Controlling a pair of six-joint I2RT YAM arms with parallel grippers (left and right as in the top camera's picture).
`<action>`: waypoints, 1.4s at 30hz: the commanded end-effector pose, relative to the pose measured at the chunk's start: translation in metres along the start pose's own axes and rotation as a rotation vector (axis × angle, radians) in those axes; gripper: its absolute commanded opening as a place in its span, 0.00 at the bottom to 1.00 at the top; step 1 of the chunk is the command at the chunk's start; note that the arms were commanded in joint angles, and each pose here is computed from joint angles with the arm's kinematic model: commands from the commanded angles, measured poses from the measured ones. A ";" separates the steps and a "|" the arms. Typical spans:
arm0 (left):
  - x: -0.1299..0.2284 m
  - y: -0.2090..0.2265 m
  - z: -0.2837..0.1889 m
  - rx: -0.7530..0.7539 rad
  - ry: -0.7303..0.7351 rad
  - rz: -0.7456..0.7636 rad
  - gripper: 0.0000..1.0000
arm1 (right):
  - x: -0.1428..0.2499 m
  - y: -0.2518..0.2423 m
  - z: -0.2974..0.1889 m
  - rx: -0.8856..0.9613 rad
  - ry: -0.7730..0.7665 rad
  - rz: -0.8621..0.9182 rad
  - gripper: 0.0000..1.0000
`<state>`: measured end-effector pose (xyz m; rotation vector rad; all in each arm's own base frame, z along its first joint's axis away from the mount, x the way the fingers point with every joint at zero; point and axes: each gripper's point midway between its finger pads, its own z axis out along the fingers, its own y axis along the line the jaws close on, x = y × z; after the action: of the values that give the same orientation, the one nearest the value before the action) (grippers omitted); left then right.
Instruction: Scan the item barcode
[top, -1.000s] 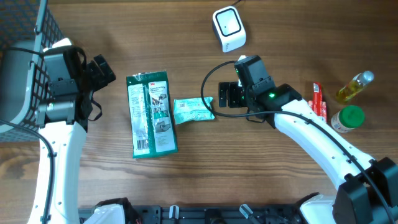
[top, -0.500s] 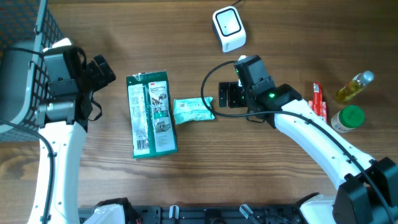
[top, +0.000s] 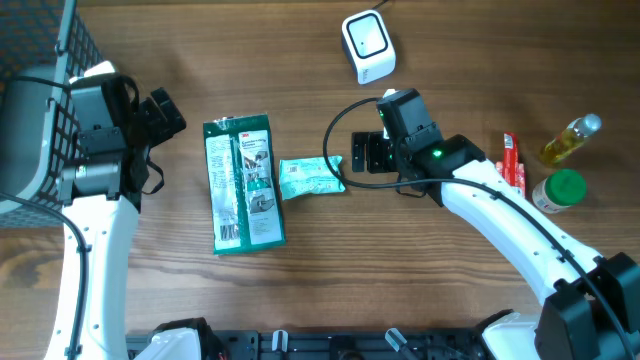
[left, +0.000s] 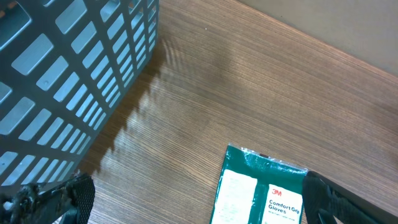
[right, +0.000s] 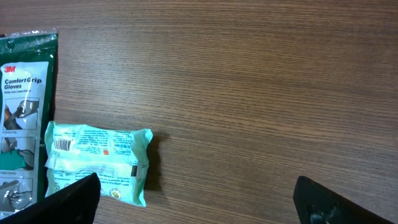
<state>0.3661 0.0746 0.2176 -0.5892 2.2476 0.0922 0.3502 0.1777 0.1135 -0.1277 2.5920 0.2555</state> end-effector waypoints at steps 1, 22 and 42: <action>-0.005 0.003 -0.001 -0.010 -0.014 0.003 1.00 | 0.000 -0.003 0.004 0.022 -0.002 -0.014 1.00; -0.005 0.003 -0.001 -0.010 -0.014 0.003 1.00 | 0.000 -0.003 0.004 0.022 -0.002 -0.014 1.00; -0.005 0.003 -0.001 -0.010 -0.013 0.003 1.00 | 0.013 0.021 0.002 -0.119 0.069 -0.010 1.00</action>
<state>0.3661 0.0746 0.2176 -0.5892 2.2476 0.0922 0.3455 0.1842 0.1127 -0.1462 2.6094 0.3089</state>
